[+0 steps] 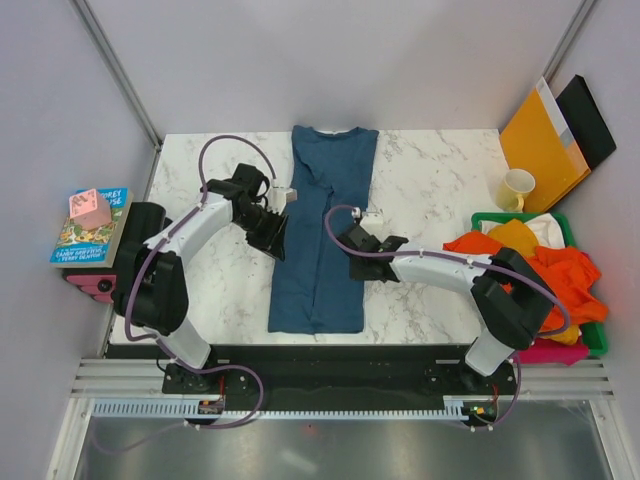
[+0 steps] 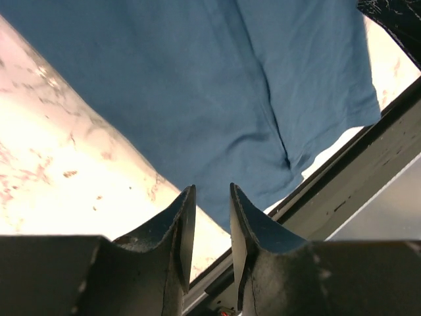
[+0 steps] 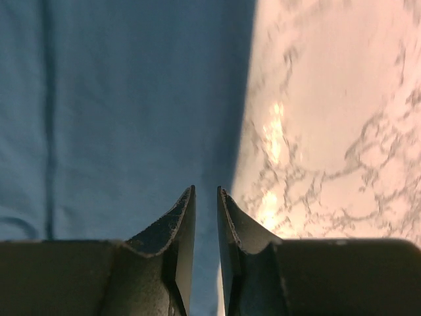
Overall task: Fold and stack the t-shirts
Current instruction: Fold the tshirt
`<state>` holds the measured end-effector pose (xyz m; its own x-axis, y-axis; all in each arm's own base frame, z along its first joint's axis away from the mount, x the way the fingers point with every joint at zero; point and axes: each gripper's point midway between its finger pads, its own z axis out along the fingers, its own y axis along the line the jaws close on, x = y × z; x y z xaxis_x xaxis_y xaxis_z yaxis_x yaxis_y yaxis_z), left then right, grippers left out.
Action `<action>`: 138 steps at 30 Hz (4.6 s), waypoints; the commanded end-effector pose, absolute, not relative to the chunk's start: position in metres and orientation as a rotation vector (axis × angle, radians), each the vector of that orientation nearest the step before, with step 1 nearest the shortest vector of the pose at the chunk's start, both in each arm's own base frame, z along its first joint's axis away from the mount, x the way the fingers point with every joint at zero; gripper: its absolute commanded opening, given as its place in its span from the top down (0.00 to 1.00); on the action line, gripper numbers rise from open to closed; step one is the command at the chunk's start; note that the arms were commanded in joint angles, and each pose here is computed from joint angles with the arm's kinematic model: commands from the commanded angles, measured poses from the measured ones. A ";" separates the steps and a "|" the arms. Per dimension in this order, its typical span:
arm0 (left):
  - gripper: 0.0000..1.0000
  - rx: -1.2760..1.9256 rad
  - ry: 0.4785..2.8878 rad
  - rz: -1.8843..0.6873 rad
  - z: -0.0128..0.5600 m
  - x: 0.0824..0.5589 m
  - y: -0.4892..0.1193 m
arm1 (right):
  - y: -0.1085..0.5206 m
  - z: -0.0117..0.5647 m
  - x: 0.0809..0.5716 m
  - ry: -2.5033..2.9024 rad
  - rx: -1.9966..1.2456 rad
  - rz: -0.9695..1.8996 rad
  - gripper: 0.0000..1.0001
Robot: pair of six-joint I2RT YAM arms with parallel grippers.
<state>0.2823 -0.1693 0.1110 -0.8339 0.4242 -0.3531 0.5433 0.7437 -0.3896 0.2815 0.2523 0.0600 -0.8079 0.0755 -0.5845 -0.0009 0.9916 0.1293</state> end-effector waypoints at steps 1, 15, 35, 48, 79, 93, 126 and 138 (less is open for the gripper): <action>0.66 0.816 2.554 -0.679 0.135 0.288 -0.169 | 0.255 0.059 0.275 2.455 0.172 0.200 0.74; 0.66 0.806 2.592 -0.725 0.125 0.273 -0.169 | 0.230 0.061 0.236 2.374 0.309 0.207 0.75; 0.66 0.794 2.585 -0.659 0.123 0.273 -0.160 | 0.268 0.016 0.204 2.542 0.133 0.222 0.74; 0.66 0.783 2.600 -0.651 0.119 0.274 -0.159 | 0.218 -0.005 0.183 2.561 0.253 0.083 0.72; 0.60 0.353 2.019 -0.244 0.208 0.317 -0.079 | 0.181 0.246 0.241 1.828 0.203 -0.025 0.64; 0.44 0.205 1.747 -0.088 0.120 0.375 -0.039 | 0.149 0.376 0.210 1.472 0.163 -0.270 0.52; 0.00 0.103 1.651 -0.054 0.105 0.372 -0.026 | 0.140 0.295 0.228 1.572 0.197 -0.279 0.15; 0.00 0.103 1.652 -0.057 0.105 0.372 -0.026 | 0.128 0.293 0.222 1.664 0.140 -0.262 0.05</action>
<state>0.3610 -0.0313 0.0857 -0.1434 0.0631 -0.9877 0.1389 0.9894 0.0431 0.2259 0.1474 0.2806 -0.1243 -0.1058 -0.9866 0.2371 0.9623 -0.1331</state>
